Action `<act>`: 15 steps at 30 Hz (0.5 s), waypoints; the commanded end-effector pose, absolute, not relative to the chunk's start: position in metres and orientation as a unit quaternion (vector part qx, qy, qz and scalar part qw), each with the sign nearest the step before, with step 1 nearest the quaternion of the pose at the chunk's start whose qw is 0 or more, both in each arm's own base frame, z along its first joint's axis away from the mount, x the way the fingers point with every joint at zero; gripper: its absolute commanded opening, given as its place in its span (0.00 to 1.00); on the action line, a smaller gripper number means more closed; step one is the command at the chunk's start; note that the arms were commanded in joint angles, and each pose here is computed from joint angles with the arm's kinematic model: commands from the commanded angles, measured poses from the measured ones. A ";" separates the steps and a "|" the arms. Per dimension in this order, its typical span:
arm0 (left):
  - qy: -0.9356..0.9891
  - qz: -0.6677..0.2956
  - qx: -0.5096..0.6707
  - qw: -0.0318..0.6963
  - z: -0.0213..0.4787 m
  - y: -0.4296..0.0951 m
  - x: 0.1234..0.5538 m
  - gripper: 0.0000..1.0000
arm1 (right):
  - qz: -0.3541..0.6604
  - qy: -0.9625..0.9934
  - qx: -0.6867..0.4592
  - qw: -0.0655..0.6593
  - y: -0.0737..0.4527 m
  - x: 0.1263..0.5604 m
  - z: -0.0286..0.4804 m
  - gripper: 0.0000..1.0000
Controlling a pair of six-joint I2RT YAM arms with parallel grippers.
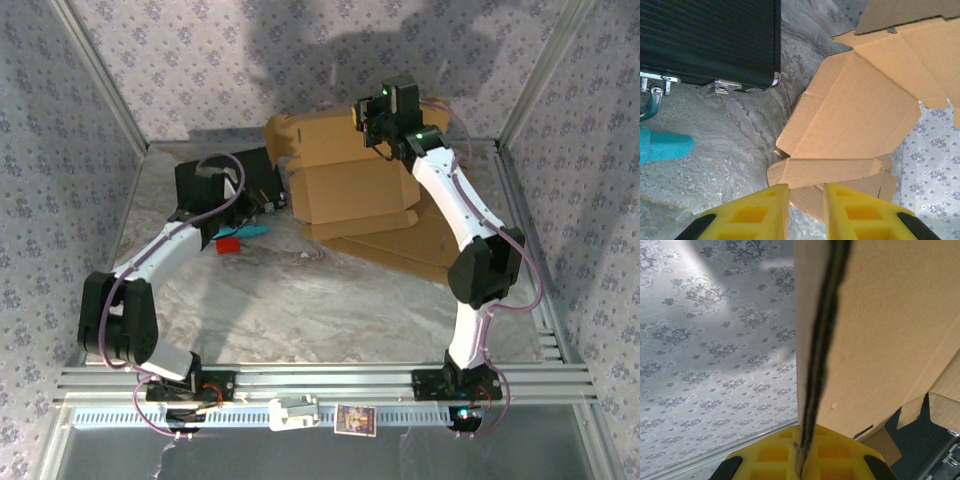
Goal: Fold the paper box
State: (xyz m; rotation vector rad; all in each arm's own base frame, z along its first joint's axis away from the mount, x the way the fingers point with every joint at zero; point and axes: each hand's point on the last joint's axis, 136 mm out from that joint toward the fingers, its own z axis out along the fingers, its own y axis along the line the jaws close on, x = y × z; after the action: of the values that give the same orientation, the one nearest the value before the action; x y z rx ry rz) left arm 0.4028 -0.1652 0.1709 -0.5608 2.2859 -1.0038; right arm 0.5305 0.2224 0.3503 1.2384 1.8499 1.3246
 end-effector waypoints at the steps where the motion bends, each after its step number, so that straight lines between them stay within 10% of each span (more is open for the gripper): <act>1: 0.824 -0.397 -0.231 0.332 0.179 -0.158 0.422 0.24 | 0.495 0.680 0.465 0.278 0.213 0.510 0.370 0.00; 15: 0.777 -0.461 -0.318 0.287 0.158 -0.165 0.450 0.28 | 0.472 0.670 0.521 0.241 0.181 0.417 0.367 0.00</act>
State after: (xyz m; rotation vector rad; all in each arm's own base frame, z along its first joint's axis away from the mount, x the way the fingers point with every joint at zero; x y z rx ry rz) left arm 0.4397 -0.1583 0.1458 -0.8421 2.1438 -1.1467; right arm 0.4325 0.1896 0.3640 1.3590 1.8637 1.3094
